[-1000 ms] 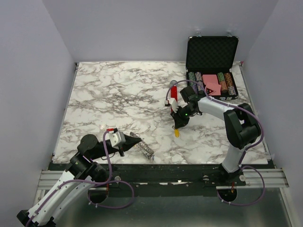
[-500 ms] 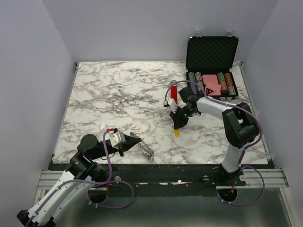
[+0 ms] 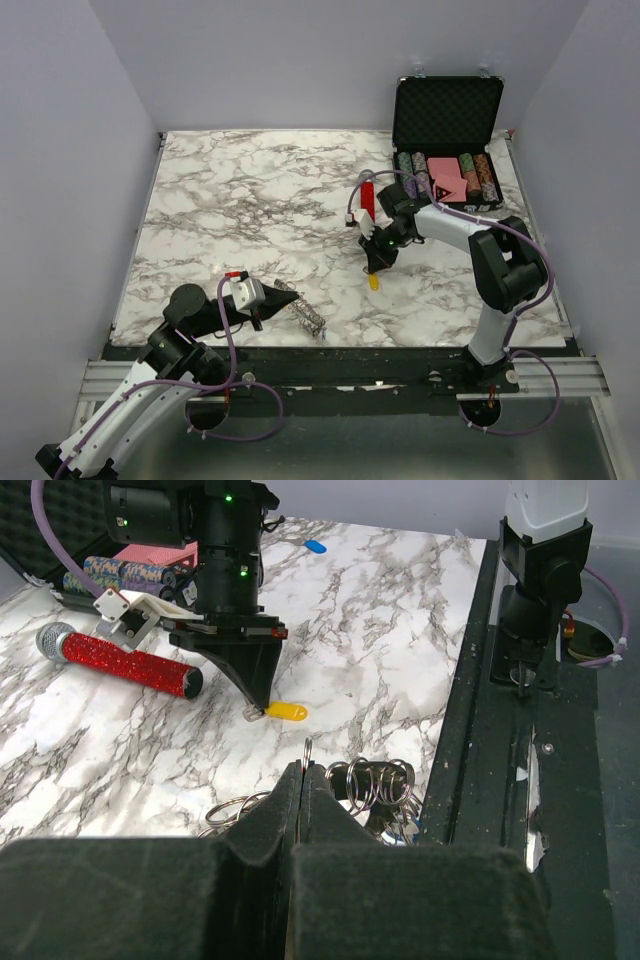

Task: Put the keys on the keyring

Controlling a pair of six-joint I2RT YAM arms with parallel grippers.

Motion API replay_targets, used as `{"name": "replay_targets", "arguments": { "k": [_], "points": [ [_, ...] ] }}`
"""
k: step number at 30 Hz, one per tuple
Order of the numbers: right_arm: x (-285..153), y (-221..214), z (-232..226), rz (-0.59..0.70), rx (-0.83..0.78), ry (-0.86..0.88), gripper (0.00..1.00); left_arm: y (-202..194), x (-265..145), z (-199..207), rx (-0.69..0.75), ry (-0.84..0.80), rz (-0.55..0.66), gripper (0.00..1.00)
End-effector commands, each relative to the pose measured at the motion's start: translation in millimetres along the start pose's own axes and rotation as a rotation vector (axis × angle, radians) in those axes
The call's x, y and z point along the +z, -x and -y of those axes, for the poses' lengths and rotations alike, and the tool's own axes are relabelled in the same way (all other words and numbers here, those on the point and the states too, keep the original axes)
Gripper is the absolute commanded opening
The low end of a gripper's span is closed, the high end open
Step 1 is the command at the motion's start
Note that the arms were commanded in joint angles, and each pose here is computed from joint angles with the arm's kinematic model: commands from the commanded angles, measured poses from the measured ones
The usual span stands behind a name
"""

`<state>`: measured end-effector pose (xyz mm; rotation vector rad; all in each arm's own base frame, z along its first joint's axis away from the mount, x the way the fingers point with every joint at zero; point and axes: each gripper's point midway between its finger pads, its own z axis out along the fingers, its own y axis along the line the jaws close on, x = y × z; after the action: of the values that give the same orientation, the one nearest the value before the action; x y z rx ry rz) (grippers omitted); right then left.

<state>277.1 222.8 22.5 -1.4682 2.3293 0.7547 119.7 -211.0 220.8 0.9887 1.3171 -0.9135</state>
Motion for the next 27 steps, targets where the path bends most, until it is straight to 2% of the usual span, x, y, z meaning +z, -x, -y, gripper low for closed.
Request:
{"name": "replay_targets", "arguments": {
  "k": [1, 9, 15, 27],
  "points": [
    [2, 5, -7, -0.001, -0.007, 0.039, 0.0, 22, 0, -1, 0.04, 0.0, 0.057, 0.0],
    [-11, 19, -17, 0.058, -0.054, 0.062, 0.0, 22, 0, -1, 0.042, 0.002, 0.058, 0.0],
    [-31, 37, -37, 0.163, -0.117, 0.118, 0.0, 27, -2, -1, 0.051, 0.012, 0.083, 0.0],
    [-108, 82, -92, 0.39, -0.346, 0.156, 0.0, 46, -9, 4, 0.049, 0.019, 0.198, 0.0]
  ]
}}
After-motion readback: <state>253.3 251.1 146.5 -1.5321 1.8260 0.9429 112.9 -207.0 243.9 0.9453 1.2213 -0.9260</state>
